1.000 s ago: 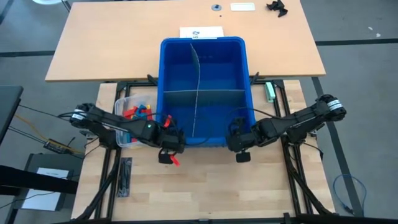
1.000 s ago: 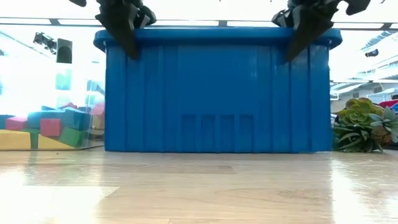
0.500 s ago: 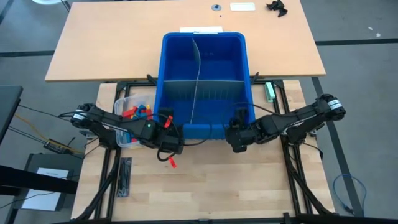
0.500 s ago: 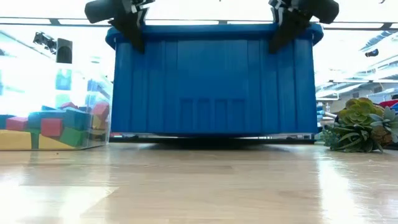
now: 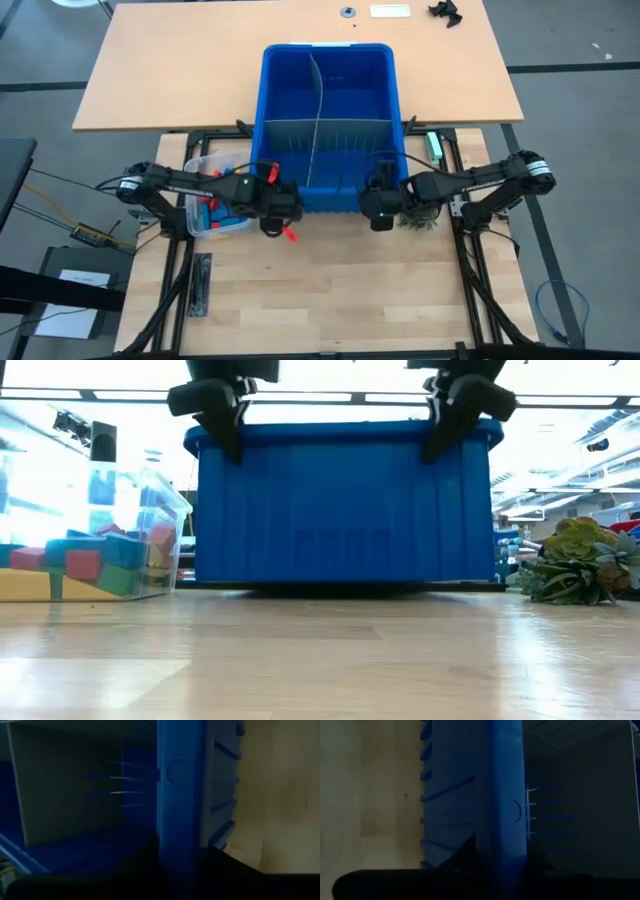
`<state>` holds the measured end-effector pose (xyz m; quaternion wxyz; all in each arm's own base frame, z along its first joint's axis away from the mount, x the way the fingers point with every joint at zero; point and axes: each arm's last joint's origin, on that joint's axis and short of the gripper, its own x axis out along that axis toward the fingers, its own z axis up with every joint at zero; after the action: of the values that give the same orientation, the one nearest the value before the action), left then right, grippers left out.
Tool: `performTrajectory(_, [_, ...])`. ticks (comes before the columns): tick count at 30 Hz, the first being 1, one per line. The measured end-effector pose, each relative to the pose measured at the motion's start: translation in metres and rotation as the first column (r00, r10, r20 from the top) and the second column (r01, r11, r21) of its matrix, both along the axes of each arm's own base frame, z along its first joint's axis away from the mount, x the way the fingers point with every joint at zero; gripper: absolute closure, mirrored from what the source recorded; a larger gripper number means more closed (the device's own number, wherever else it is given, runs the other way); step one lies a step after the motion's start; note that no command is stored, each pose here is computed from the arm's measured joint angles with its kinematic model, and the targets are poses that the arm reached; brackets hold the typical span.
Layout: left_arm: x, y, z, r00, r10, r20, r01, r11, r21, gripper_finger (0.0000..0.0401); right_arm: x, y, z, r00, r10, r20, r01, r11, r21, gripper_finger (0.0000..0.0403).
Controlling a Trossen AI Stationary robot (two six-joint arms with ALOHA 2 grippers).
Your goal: Sort Items/Unsort Items
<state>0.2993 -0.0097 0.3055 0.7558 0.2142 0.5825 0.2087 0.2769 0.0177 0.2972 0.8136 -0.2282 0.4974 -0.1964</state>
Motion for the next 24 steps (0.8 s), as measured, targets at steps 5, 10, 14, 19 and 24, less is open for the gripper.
performTrajectory(5, [0.002, 0.020, 0.000, 0.999, 0.040, 0.005, -0.039, 0.998, -0.051, 0.0299, 0.002, -0.019, 0.000, 1.000, -0.023, -0.009, 0.023, 0.999, 0.023, 0.0326])
performTrajectory(10, [0.003, 0.038, 0.001, 0.999, 0.048, 0.004, -0.048, 0.998, -0.046, 0.0296, 0.004, -0.037, 0.000, 0.999, -0.042, -0.006, 0.042, 0.999, 0.033, 0.0326])
performTrajectory(14, [0.004, 0.053, 0.001, 0.997, 0.078, 0.013, -0.077, 0.996, -0.044, 0.0293, 0.005, -0.052, 0.001, 0.998, -0.055, -0.006, 0.055, 0.998, 0.027, 0.0326])
performTrajectory(19, [0.005, 0.072, 0.002, 0.994, 0.099, 0.036, -0.097, 0.995, -0.038, 0.0291, 0.003, -0.072, 0.001, 0.996, -0.084, -0.004, 0.084, 0.995, 0.046, 0.0314])
performTrajectory(24, [0.005, 0.087, 0.003, 0.990, 0.126, 0.070, -0.121, 0.990, -0.076, 0.0286, 0.003, -0.086, 0.002, 0.996, -0.093, 0.014, 0.092, 0.994, 0.067, 0.0304])
